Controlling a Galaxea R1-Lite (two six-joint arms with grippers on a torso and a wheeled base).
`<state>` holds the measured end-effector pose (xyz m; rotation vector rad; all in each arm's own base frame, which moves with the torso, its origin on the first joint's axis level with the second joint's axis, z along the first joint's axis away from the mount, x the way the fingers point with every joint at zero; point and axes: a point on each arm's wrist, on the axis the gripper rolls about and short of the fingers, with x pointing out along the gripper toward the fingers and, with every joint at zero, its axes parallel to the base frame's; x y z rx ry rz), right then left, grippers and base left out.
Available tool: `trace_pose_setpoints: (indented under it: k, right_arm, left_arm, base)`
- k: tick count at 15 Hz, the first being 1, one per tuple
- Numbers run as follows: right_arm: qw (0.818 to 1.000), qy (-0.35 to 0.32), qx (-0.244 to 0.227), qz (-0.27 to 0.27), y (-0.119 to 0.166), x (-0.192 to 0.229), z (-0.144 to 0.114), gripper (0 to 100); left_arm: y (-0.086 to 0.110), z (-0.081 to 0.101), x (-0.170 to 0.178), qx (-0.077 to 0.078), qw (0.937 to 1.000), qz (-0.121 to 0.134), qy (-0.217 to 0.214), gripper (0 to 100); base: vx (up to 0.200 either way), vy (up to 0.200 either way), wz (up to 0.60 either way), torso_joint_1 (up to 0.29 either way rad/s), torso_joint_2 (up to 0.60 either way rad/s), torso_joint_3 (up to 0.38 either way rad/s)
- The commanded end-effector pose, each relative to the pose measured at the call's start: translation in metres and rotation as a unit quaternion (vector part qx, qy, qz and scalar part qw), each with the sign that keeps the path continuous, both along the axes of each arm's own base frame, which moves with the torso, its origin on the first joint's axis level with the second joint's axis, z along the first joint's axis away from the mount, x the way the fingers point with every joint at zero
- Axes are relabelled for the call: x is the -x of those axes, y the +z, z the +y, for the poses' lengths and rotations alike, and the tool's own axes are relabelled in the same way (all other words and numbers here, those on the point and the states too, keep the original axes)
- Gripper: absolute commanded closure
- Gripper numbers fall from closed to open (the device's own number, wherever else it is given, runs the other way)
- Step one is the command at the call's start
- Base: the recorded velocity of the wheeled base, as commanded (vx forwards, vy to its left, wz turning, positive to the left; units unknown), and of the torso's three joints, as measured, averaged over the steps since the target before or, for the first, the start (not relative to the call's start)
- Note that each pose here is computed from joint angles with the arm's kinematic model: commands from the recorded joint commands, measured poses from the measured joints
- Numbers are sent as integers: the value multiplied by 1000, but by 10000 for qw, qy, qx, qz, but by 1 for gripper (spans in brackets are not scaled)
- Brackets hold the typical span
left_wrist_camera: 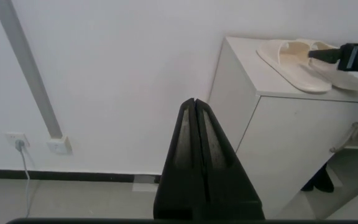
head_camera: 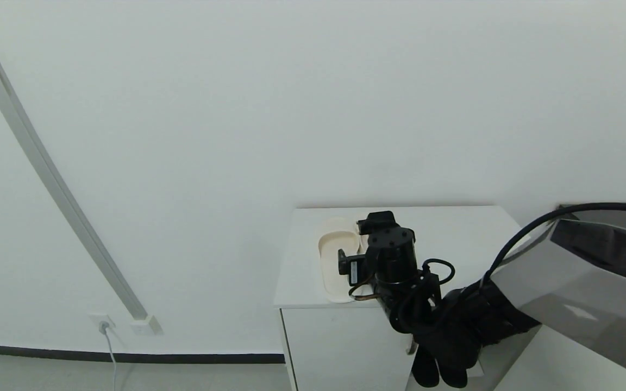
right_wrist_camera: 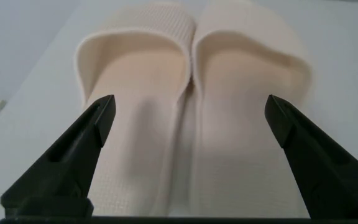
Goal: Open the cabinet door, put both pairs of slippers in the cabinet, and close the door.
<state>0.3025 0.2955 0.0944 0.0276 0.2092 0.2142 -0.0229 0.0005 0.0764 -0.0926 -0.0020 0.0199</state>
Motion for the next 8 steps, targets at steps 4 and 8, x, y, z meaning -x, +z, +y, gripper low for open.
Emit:
trace_pose_setpoints:
  k: [4, 8]
  right_arm:
    - [9999, 165, -16, 40, -11, -18, 2, 0]
    - [10000, 20, 26, -11, -16, -40, 3, 0]
  left_arm:
    - [0, 0, 0, -18, 10000, -2, 0, 100]
    - [0, 0, 0, -10, 10000, -2, 0, 100]
  base:
    - [0, 0, 0, 0, 0, 0]
    - [0, 0, 0, 0, 0, 0]
